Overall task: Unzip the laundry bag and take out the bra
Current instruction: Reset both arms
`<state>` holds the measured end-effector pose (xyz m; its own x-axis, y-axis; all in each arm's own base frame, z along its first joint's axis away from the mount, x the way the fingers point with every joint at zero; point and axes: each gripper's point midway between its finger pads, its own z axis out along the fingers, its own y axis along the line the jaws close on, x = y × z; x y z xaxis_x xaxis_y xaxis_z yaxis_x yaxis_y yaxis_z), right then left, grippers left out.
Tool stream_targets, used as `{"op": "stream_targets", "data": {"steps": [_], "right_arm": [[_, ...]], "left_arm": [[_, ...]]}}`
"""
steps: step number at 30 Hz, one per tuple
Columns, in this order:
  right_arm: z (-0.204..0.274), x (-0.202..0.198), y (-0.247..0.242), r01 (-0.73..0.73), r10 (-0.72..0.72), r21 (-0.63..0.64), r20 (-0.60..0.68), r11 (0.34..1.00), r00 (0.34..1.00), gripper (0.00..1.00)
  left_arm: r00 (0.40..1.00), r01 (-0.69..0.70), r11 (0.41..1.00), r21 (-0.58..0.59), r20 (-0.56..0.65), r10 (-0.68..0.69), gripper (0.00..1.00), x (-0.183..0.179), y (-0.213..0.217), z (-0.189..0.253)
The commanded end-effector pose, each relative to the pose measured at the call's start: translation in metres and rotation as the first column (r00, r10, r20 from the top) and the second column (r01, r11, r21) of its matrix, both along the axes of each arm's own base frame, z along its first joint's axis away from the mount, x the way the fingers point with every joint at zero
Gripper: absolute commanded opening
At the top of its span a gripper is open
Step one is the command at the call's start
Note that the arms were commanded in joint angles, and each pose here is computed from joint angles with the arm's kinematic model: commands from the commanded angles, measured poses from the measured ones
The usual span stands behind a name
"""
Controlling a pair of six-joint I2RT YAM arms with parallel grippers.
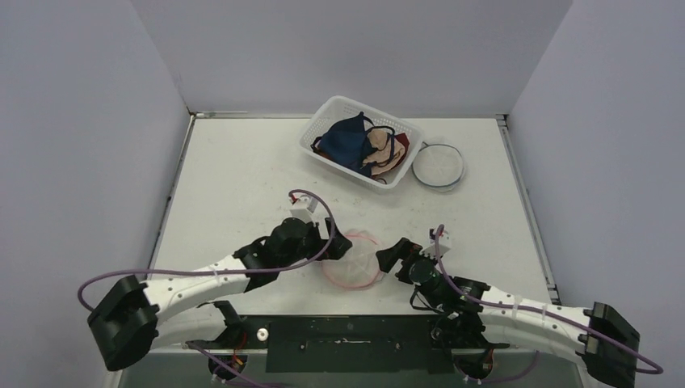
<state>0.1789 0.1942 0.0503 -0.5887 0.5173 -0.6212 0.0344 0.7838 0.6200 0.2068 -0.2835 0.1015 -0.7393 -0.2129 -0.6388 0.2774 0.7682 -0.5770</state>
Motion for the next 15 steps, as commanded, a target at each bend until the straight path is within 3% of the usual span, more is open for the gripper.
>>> {"op": "stream_targets", "data": {"steps": [1, 6, 10, 15], "right_arm": [[0.047, 0.006, -0.022, 0.022, -0.010, -0.145, 0.083, 0.989, 0.997, 0.98], [0.095, 0.013, -0.030, 0.002, 0.047, -0.254, 0.187, 0.967, 0.981, 0.94], [0.119, 0.025, -0.042, 0.105, -0.030, -0.303, 0.243, 0.947, 0.970, 0.93], [0.154, 0.036, -0.035, 0.171, -0.085, -0.227, 0.345, 0.959, 0.935, 0.90]], "left_arm": [[0.993, -0.077, 0.996, -0.046, 0.088, 0.080, 0.97, 0.002, 0.027, 0.054], [0.975, -0.192, 0.981, -0.010, 0.116, 0.192, 0.96, -0.004, 0.071, 0.069], [0.934, -0.341, 0.940, 0.033, 0.122, 0.335, 0.96, -0.007, 0.116, 0.066], [0.879, -0.465, 0.885, 0.033, 0.139, 0.456, 0.96, -0.012, 0.154, 0.071]]}}
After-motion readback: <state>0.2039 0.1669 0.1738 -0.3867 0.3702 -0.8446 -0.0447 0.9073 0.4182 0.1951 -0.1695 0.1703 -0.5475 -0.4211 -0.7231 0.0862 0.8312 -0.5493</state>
